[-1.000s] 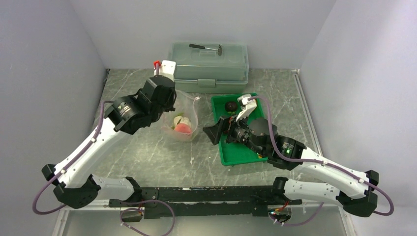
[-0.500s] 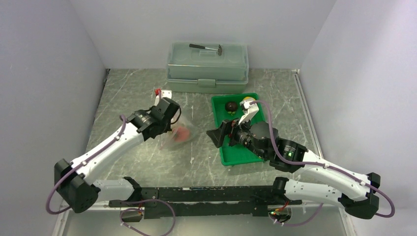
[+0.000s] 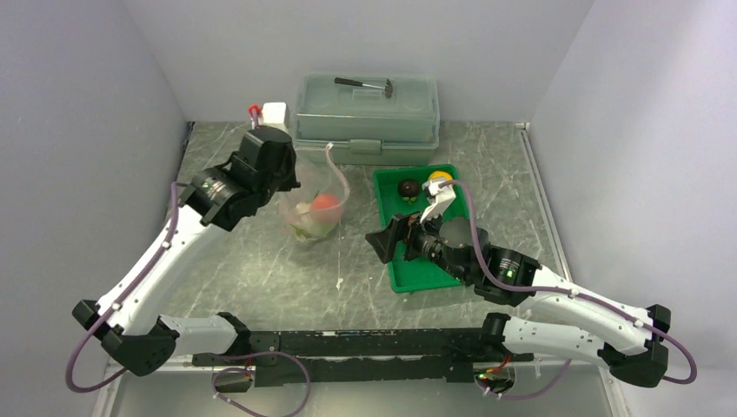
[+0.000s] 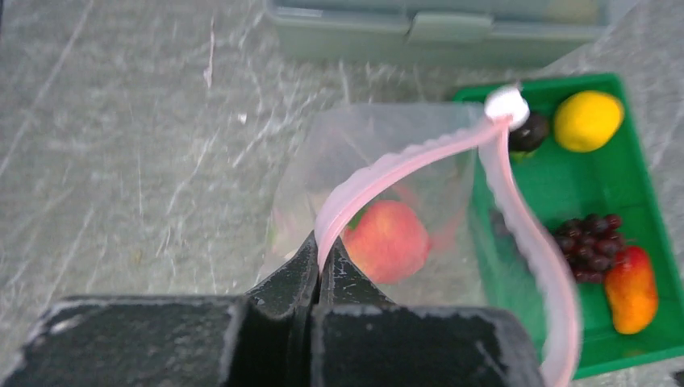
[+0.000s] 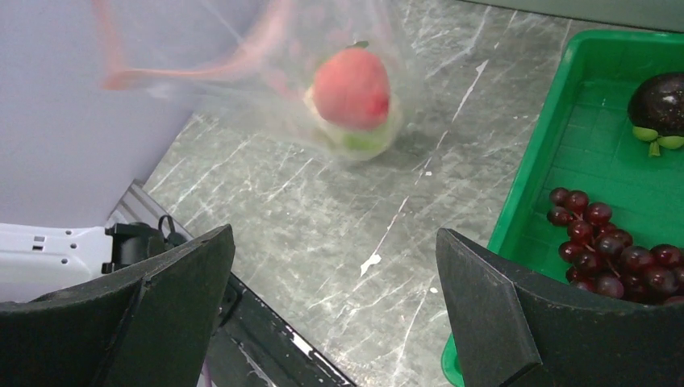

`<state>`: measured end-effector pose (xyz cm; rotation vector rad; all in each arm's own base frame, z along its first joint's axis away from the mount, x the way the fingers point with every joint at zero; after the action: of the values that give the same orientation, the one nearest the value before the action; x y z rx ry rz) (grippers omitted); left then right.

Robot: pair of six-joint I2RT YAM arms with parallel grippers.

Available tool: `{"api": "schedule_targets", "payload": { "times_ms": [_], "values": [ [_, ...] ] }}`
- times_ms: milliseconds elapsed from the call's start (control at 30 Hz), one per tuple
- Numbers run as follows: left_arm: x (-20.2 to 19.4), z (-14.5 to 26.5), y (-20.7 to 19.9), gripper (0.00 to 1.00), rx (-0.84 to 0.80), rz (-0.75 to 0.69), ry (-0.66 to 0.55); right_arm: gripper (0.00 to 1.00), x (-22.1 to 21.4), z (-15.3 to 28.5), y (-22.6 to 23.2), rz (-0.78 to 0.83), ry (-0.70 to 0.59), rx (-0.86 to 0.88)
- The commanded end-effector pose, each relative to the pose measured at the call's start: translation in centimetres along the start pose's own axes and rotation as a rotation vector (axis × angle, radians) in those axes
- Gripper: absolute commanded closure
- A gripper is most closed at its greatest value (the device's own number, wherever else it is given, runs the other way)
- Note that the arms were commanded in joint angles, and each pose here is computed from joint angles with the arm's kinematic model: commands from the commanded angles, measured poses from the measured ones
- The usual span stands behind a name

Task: Place the food in the zip-top bag and seal the zipper
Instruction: Adjust the zipper food storage bag at the center of the board.

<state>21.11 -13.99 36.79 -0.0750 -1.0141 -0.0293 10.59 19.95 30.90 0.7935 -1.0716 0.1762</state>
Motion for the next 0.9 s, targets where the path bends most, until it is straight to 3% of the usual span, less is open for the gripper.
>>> {"api": "schedule_targets", "payload": {
  "times_ms": [0, 133, 400, 867],
  "values": [
    [3.2, 3.5, 0.6, 1.0, -0.088, -0.012, -0.125, 0.0, 0.9, 0.5, 0.4, -0.025, -0.052, 0.021],
    [1.4, 2.3, 1.0, 1.0, -0.037, -0.028, -0.082, 0.0, 0.8, 0.5, 0.3, -0.025, -0.054, 0.021],
    [-8.7, -5.5, -0.6, 1.0, 0.02, -0.04, 0.251, 0.0, 0.2, -0.1, 0.3, -0.021, -0.03, 0.017],
    [2.3, 1.5, -0.2, 1.0, -0.078, -0.068, -0.036, 0.0, 0.4, 0.3, 0.1, -0.029, -0.043, 0.012]
  ]
}}
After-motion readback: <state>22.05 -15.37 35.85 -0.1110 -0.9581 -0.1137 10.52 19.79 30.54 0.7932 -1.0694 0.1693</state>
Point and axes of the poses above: each gripper's point midway between its finger pads, its own z axis back along the fingers, its own y axis along the line the jaws close on, x = y × z, the point moved 10 cm from there along z, back along the fingers, and after that the axes turned 4 degrees about -z, right-handed, at the moved point
